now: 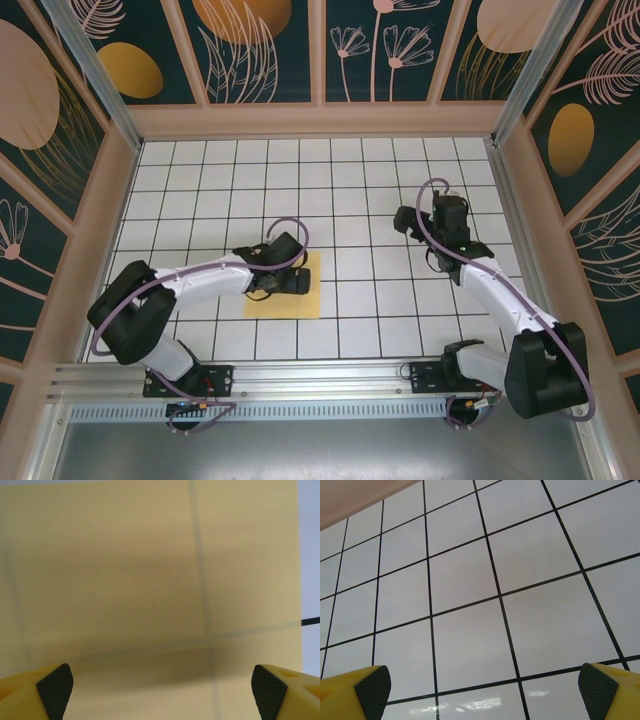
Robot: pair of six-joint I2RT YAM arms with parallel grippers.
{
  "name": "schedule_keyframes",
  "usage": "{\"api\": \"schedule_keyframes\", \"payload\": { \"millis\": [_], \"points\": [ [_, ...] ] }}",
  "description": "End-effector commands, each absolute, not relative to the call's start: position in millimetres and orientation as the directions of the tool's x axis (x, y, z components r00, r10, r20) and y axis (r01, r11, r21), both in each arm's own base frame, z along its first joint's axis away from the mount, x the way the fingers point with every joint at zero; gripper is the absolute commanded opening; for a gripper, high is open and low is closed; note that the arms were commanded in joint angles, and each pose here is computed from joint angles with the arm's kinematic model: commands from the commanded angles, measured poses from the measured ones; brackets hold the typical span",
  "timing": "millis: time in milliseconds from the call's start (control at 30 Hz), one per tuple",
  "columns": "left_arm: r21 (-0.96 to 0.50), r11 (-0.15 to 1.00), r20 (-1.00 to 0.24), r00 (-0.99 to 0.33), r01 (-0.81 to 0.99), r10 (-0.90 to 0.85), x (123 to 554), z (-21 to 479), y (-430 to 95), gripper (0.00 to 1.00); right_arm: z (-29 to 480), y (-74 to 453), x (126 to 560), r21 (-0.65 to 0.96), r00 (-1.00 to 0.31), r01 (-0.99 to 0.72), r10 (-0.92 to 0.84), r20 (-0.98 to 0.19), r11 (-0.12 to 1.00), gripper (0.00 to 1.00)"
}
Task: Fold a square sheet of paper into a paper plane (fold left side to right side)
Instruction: Move the square sheet of paper to the center of the table.
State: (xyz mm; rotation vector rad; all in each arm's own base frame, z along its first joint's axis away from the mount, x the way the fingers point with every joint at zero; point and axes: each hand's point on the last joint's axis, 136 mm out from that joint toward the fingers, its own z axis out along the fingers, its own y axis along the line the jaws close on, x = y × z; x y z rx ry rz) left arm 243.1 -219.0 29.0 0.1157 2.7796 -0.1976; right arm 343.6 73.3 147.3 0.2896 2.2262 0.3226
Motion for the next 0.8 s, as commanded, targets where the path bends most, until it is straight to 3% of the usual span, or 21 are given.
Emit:
{"api": "schedule_keyframes", "payload": {
  "millis": [0, 433, 767],
  "points": [
    [-0.058, 0.995, -0.341, -0.938, 0.081, 0.056, 246, 26, -211, 0.92, 143, 70, 334, 0.312, -0.626, 0.114, 0.312, -0.715, 0.943, 0.99],
    [-0.099, 0.990, -0.293, -0.954, 0.096, 0.063, 254, 3, -236, 0.86, 148, 74, 328, 0.317, -0.615, 0.067, 0.290, -0.734, 0.946, 0.99],
    [-0.115, 0.989, -0.345, -0.937, 0.090, 0.045, 298, -1, -275, 0.86, 145, 75, 327, 0.321, -0.623, 0.059, 0.287, -0.728, 0.945, 0.99]
  ]
}}
